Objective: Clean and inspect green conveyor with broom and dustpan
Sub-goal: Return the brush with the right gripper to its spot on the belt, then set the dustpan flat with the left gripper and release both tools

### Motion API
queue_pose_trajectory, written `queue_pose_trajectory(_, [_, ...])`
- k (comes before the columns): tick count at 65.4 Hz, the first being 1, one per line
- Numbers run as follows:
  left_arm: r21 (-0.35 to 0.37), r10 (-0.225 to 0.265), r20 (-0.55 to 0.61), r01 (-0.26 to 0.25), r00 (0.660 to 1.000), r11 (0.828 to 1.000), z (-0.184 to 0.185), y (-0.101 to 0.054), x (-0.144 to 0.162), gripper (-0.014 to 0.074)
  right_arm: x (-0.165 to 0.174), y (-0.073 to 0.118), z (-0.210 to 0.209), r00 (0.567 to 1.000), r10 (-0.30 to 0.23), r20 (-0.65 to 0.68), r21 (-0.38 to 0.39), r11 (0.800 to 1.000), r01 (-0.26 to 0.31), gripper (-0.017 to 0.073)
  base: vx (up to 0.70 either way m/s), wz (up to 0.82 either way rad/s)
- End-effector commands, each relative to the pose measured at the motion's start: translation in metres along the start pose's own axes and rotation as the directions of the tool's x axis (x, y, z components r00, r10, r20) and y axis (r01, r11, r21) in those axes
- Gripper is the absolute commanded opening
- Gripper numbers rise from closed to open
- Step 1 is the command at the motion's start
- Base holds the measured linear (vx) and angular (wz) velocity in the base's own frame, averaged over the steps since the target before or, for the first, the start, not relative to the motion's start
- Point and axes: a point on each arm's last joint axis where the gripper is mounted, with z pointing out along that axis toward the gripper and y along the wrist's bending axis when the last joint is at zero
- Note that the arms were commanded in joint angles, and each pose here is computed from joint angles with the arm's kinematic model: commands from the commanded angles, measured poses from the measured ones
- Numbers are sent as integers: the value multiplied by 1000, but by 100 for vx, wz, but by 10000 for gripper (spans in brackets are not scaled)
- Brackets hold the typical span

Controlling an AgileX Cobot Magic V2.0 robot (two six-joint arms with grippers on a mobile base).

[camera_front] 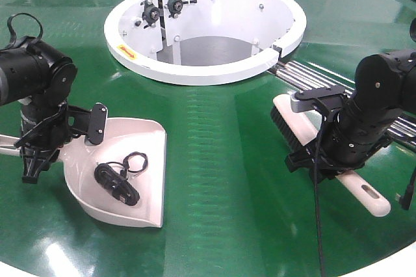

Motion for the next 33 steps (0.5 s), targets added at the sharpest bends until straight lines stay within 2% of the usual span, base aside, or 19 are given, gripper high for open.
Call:
queue_pose_trajectory(1, [-47,-28,-1,28,1000,999,-23,-1,9,-6,-4,-2,-20,995,-4,96,5,1000,4,-4,0,0])
queue_pose_trajectory(20, [-79,-32,35,34,999,996,-24,2,6,-6,-3,-3,-20,996,-9,89,11,1000,8,-4,0,0])
queue_pose_trajectory(33, [-36,-71,127,76,989,996,-23,0,-1,-6,-3,-3,-20,996,-10,86,11,1000,9,-4,0,0])
